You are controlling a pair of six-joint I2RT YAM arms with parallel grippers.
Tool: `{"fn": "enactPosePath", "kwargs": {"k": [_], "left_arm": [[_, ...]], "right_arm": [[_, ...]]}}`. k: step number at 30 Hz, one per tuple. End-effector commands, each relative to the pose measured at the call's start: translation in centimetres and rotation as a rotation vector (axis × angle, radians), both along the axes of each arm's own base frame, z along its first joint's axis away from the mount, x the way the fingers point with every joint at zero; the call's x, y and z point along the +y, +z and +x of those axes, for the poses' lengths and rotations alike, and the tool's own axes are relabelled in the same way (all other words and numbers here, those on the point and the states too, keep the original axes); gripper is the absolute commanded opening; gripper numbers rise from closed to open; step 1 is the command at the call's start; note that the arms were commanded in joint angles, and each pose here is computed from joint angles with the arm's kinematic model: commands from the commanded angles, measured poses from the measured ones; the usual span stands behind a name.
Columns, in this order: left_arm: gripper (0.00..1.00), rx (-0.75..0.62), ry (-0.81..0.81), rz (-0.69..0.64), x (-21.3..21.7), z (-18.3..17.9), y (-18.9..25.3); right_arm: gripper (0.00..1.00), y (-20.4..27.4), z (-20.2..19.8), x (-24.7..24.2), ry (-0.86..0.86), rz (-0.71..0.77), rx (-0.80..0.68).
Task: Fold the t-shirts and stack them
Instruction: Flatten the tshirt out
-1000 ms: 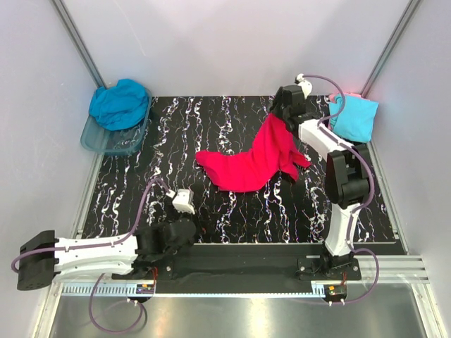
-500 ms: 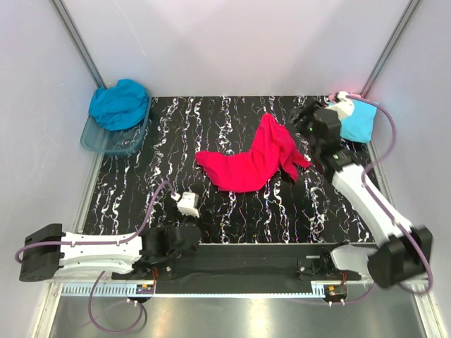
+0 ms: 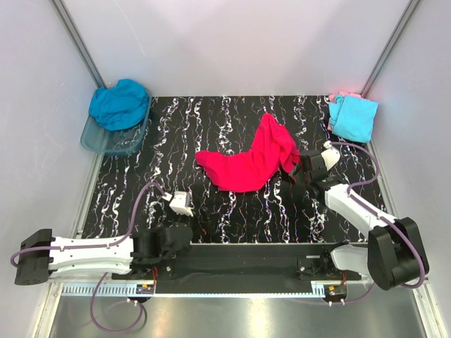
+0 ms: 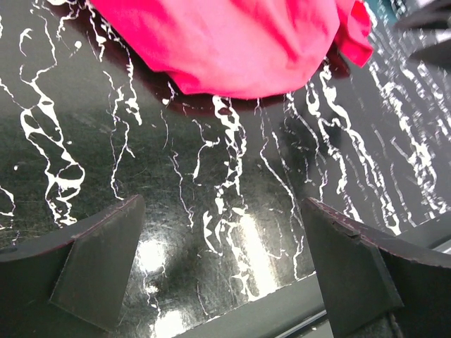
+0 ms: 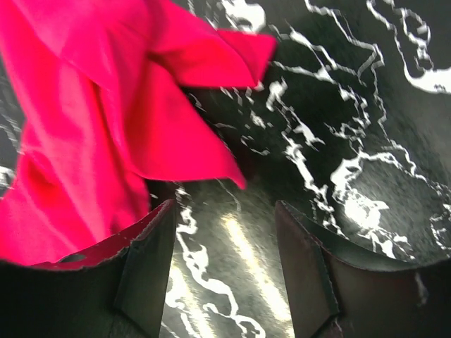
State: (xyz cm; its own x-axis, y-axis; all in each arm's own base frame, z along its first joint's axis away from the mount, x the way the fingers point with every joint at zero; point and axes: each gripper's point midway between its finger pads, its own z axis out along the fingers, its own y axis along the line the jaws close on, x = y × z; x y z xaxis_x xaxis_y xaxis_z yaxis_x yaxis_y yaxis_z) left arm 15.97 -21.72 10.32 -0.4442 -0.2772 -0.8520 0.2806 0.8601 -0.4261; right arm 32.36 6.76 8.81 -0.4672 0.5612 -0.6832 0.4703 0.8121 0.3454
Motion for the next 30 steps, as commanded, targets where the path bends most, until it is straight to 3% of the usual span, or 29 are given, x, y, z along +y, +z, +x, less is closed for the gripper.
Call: {"fn": "enactPosePath", "kwargs": {"k": [1,15,30], "left_arm": [[0.99,-0.033,0.063,-0.053,0.8,0.7,1.1],[0.99,-0.037,0.071,-0.035,1.3,0.7,1.1],[0.99,-0.04,0.07,-0.02,1.5,0.7,1.4]], "right_arm": [[0.63,0.5,0.5,0.0,-0.01,0.003,-0.035],[0.61,-4.8,0.4,0.7,0.036,-0.02,0.085],[0.58,-5.4,4.3,1.4,0.028,-0.049,0.048]]}}
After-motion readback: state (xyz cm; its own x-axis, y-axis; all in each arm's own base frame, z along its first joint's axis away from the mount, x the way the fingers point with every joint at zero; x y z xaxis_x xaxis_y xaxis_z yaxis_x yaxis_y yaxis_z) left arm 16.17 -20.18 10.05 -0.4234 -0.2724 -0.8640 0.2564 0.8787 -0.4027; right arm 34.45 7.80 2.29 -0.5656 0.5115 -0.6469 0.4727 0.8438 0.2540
